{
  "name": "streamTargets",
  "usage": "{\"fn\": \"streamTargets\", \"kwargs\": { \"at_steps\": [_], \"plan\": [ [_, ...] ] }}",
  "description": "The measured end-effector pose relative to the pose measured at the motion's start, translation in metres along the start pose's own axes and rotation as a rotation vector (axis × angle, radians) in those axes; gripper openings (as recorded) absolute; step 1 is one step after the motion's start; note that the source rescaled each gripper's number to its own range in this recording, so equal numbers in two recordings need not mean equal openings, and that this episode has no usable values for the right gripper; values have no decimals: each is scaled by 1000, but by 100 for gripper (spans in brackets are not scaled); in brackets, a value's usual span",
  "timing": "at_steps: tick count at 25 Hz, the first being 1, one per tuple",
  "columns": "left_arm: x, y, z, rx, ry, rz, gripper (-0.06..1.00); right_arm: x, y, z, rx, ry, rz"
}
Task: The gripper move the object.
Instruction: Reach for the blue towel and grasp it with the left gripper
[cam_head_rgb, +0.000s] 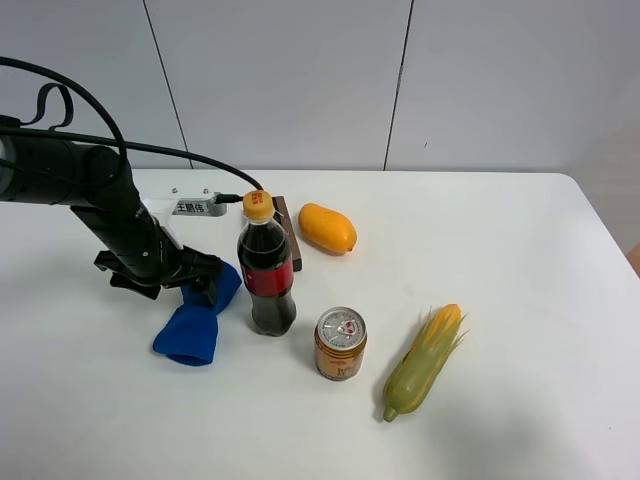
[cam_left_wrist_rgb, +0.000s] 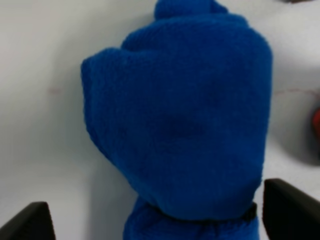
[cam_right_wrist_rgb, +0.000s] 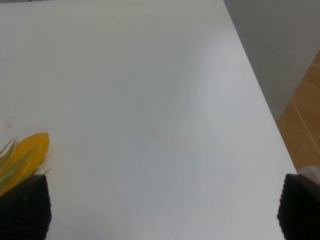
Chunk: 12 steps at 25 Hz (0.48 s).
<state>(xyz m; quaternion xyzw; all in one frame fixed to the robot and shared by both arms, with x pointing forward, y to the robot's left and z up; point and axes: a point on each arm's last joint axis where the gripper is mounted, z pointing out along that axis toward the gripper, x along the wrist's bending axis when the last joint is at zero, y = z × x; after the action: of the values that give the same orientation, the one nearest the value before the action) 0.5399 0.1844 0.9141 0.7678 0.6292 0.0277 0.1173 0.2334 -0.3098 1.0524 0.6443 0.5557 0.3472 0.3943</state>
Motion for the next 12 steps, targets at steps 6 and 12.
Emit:
{"fn": "streamTargets", "kwargs": {
  "at_steps": [6,12],
  "plan": [
    [0,0,9,13,-8,-10,71,0,0,0,0,0,0],
    [0,-3,22,52,-11,-29,71,0,0,0,0,0,0]
  ]
}}
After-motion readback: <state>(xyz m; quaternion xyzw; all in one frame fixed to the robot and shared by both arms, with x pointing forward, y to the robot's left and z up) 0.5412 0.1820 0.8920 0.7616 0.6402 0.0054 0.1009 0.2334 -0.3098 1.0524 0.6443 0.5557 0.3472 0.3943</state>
